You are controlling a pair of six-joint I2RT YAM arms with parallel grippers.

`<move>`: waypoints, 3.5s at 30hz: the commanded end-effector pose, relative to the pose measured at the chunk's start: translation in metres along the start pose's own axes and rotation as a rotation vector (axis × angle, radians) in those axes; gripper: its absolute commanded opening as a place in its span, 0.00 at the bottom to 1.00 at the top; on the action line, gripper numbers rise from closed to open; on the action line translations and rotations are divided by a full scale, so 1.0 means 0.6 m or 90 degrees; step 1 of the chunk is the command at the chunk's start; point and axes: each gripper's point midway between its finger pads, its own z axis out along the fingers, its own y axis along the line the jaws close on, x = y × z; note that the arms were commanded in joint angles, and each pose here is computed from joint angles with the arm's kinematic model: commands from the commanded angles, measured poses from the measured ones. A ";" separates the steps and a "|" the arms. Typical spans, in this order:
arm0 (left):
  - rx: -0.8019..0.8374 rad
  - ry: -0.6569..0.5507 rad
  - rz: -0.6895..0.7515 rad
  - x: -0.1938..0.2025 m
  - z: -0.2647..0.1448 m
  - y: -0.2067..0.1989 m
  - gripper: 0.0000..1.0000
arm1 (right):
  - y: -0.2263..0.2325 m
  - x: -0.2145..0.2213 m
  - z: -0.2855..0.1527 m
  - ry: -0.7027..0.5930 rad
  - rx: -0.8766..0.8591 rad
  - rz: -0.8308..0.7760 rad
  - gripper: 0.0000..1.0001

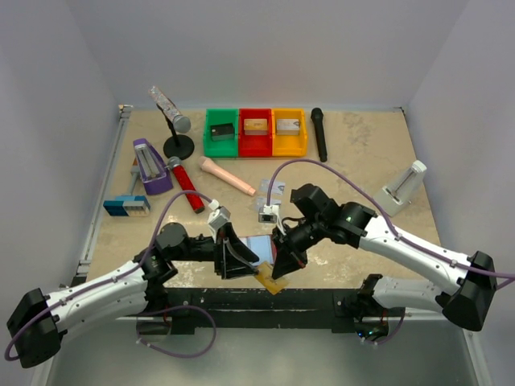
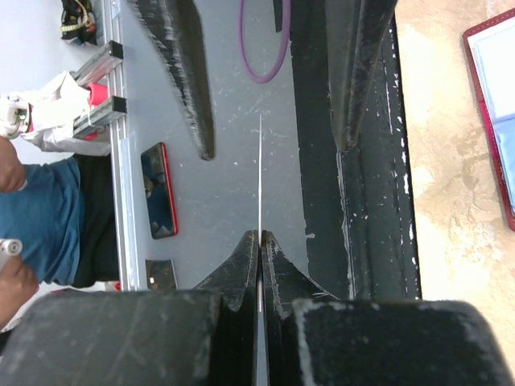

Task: Take the credit cards out of the card holder
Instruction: Remove the credit card from the card holder, then move to the corner of the board.

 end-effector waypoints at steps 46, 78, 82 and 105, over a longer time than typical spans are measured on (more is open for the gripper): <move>-0.547 -0.226 -0.235 -0.041 -0.129 0.306 0.00 | -0.096 -0.035 -0.145 -0.257 0.354 0.098 0.62; -0.571 -0.283 -0.365 -0.099 -0.152 0.485 0.00 | -0.096 -0.016 -0.110 -0.272 0.286 0.109 0.62; -0.580 -0.282 -0.367 -0.099 -0.161 0.495 0.06 | -0.102 -0.013 -0.106 -0.264 0.288 0.113 0.63; -0.677 -0.244 -0.307 -0.139 -0.209 0.445 0.58 | -0.120 0.002 -0.107 -0.242 0.325 0.136 0.62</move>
